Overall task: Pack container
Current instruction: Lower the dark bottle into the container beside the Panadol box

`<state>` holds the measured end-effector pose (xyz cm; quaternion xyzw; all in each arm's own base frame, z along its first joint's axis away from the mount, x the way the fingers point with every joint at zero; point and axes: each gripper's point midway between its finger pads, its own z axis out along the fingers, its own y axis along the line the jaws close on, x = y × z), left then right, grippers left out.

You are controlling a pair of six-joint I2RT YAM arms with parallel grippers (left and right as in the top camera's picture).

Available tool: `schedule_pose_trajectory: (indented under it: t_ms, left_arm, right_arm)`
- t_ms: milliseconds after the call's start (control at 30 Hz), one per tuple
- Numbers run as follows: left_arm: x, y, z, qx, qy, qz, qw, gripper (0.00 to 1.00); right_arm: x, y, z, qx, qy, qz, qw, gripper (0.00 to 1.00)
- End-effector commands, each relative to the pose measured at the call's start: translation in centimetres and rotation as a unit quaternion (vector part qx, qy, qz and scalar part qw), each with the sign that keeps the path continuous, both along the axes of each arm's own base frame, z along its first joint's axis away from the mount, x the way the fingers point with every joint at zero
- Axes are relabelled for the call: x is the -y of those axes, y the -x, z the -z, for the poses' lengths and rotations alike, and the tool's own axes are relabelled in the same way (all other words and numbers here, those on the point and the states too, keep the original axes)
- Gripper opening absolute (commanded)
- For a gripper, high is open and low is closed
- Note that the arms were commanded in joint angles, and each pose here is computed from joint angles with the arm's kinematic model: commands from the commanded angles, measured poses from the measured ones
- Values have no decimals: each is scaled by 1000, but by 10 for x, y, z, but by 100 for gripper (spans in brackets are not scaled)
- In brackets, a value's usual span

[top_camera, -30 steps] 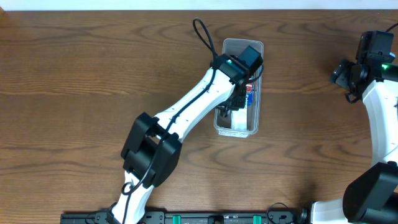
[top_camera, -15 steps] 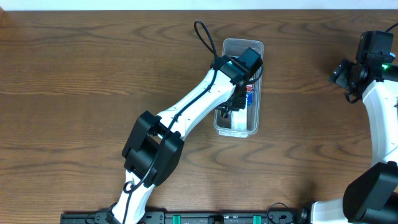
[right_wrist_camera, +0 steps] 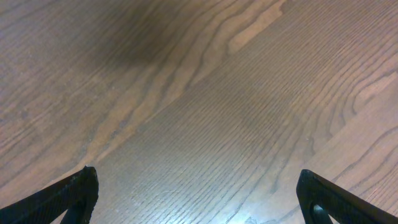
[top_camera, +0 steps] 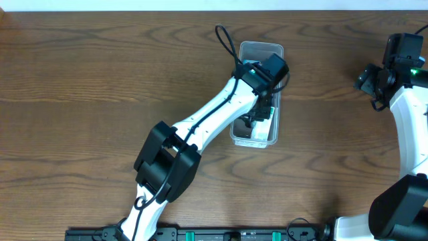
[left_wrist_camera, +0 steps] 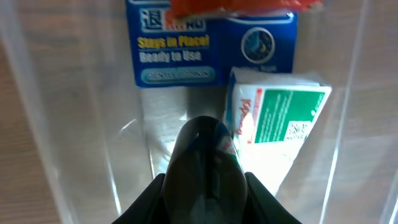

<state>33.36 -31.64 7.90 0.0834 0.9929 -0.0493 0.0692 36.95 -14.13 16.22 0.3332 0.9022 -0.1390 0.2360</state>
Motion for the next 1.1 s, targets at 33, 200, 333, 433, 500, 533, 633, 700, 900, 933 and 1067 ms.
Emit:
schedule_pose_trajectory:
  t_ms: [33, 200, 333, 433, 500, 533, 633, 700, 900, 933, 1067]
  left_arm:
    - [-8, -1, 8, 1, -22, -8, 1000, 28]
    - [-9, 0, 8, -1, -24, -8, 1000, 28]
    - [-9, -1, 8, 0, -25, -8, 1000, 28]
    - [-9, -1, 8, 0, -25, -8, 1000, 29]
    - [-10, 0, 9, -1, -26, -8, 1000, 29]
    - [-10, 0, 10, -1, -27, -8, 1000, 29]
    - [-11, 1, 15, -3, -29, -8, 1000, 29]
    - [-12, 2, 20, -4, -30, -8, 1000, 29]
    - [-14, 4, 27, -6, -32, -8, 999, 30]
    - [-13, 4, 27, -6, -31, -7, 999, 32]
    - [-13, 3, 27, -4, -29, -8, 1000, 34]
  right_arm:
    - [3, 1, 2, -2, 2, 9, 1000, 99]
    - [3, 1, 2, -2, 2, 9, 1000, 99]
    - [3, 1, 2, -2, 1, 9, 1000, 99]
    - [3, 1, 2, -2, 2, 9, 1000, 99]
    - [3, 1, 2, -2, 2, 9, 1000, 99]
    - [3, 1, 2, -2, 2, 9, 1000, 99]
    - [3, 1, 2, -2, 2, 9, 1000, 99]
    - [3, 1, 2, -2, 2, 9, 1000, 99]
    - [3, 1, 2, -2, 1, 9, 1000, 99]
    - [3, 1, 2, -2, 2, 9, 1000, 99]
    - [3, 1, 2, -2, 1, 9, 1000, 99]
